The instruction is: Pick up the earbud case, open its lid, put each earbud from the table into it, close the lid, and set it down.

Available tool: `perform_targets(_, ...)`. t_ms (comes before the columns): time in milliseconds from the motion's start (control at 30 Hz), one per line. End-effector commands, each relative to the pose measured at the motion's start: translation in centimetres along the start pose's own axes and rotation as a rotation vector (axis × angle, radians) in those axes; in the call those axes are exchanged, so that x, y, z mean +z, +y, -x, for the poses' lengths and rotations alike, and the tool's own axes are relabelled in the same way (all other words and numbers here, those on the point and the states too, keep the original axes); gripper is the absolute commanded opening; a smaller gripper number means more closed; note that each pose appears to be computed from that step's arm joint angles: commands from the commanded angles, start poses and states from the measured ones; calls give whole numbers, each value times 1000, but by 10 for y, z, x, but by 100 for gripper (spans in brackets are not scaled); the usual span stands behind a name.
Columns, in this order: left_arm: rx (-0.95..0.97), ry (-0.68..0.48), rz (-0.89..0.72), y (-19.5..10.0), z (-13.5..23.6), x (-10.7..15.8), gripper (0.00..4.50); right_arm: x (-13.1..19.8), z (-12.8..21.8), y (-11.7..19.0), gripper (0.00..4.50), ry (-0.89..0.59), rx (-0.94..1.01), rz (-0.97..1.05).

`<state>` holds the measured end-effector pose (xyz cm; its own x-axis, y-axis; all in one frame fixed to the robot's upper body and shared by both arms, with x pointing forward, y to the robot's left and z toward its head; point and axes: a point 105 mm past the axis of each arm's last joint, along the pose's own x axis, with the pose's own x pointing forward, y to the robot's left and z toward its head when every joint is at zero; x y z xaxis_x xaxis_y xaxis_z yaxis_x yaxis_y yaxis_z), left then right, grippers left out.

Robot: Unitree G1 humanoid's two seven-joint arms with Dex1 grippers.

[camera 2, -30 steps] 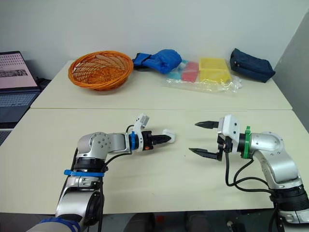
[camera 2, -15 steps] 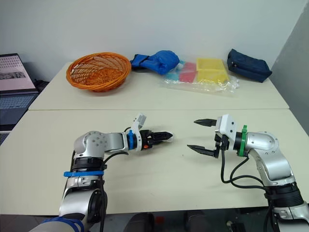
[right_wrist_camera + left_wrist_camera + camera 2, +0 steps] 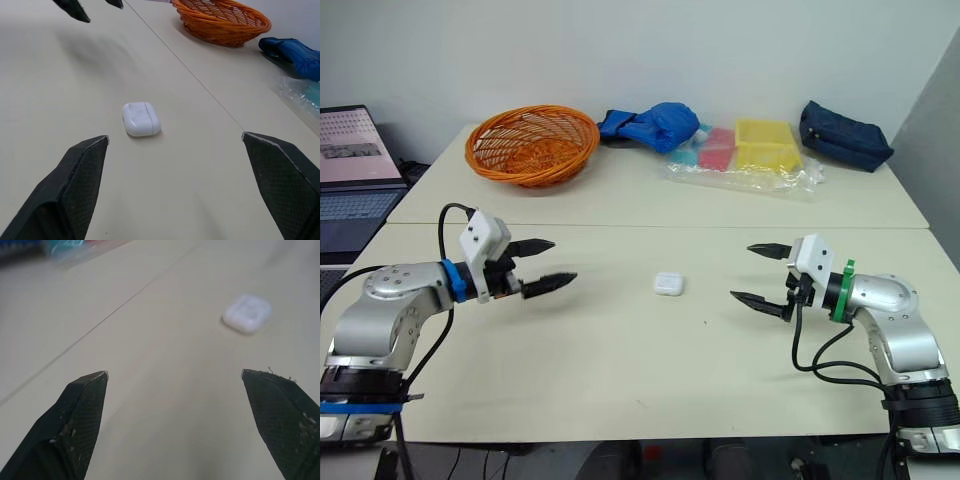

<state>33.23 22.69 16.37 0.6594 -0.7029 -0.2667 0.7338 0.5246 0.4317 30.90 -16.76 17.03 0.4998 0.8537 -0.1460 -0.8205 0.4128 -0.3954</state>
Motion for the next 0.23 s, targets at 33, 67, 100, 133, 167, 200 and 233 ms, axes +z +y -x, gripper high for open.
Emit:
perform_targets(33,-7,-35,-15,-1,5,1,446,11,7,-5,450,-19,-13,42)
perform_targets(67,-14,-20,-8,-4,3,-1,446,10,7,-5,450,-14,-10,46)
perform_targets(100,-13,-9,-9,-6,2,-2,446,9,6,-5,450,-10,-8,49)
perform_targets(133,-19,-14,8,-8,0,-1,446,10,5,-5,450,-12,-8,50)
perform_targets(167,-12,-12,10,-7,-3,0,446,10,5,-5,450,-11,-7,51)
perform_targets(200,-6,-12,11,-6,-4,1,446,10,5,-5,450,-10,-6,51)
perform_targets(233,-1,-11,11,-5,-4,1,446,10,5,-5,450,-10,-6,51)
